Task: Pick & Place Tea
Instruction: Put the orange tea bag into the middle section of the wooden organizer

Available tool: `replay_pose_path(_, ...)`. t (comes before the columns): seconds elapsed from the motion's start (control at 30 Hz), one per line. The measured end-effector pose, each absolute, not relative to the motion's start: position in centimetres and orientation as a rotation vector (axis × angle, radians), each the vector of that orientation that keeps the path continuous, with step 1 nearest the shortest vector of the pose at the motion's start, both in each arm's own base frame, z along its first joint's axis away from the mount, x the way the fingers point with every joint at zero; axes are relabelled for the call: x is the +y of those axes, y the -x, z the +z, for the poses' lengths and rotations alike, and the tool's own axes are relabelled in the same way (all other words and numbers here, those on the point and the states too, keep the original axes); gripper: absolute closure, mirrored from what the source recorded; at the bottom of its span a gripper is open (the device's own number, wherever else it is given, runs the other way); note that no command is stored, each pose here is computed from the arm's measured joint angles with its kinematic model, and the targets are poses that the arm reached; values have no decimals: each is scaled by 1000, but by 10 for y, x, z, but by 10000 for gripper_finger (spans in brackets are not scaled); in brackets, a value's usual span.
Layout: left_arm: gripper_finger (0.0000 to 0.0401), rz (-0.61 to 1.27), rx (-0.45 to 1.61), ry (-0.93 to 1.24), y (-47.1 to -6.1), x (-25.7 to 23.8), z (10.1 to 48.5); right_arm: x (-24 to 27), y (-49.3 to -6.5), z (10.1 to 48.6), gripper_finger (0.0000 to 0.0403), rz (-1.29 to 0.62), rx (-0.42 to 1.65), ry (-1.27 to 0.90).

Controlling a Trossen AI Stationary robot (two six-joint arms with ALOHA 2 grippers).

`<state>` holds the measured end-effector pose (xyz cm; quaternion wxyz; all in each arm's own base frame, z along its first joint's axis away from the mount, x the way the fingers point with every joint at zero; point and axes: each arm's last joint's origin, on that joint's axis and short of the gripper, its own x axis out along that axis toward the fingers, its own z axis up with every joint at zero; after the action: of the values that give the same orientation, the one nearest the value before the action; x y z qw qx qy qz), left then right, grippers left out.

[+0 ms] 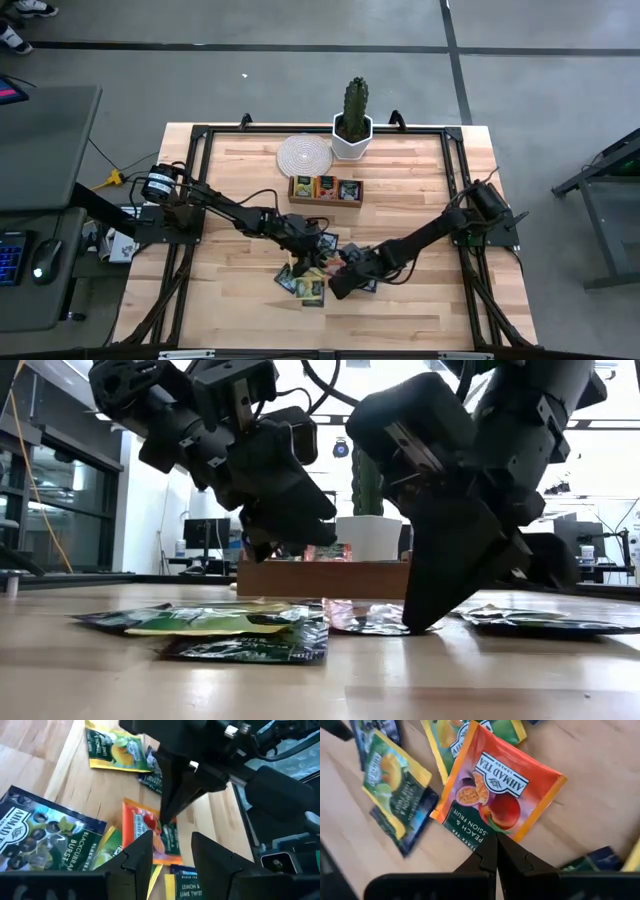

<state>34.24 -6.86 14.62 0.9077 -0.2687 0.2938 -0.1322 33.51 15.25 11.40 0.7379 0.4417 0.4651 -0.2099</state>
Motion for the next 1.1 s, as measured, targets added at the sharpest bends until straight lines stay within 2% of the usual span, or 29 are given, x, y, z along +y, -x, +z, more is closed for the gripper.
replay_pose_path(0.33, 268, -140, 707, 572, -338, -65, 136, 153, -327, 106, 403, -469, 1054, -991)
replay_pose_path(0.57, 268, -174, 680, 581, -342, -67, 133, 153, -327, 105, 403, -468, 1043, -985)
replay_pose_path(0.7, 268, -132, 744, 597, -344, -67, 117, 153, -327, 105, 403, -462, 1039, -979)
replay_pose_path(0.87, 268, -142, 812, 723, -356, -71, 115, 153, -328, 105, 403, -460, 1034, -978)
replay_pose_path(1.1, 267, -233, 847, 748, -376, -77, 118, 153, -328, 105, 403, -458, 1032, -979)
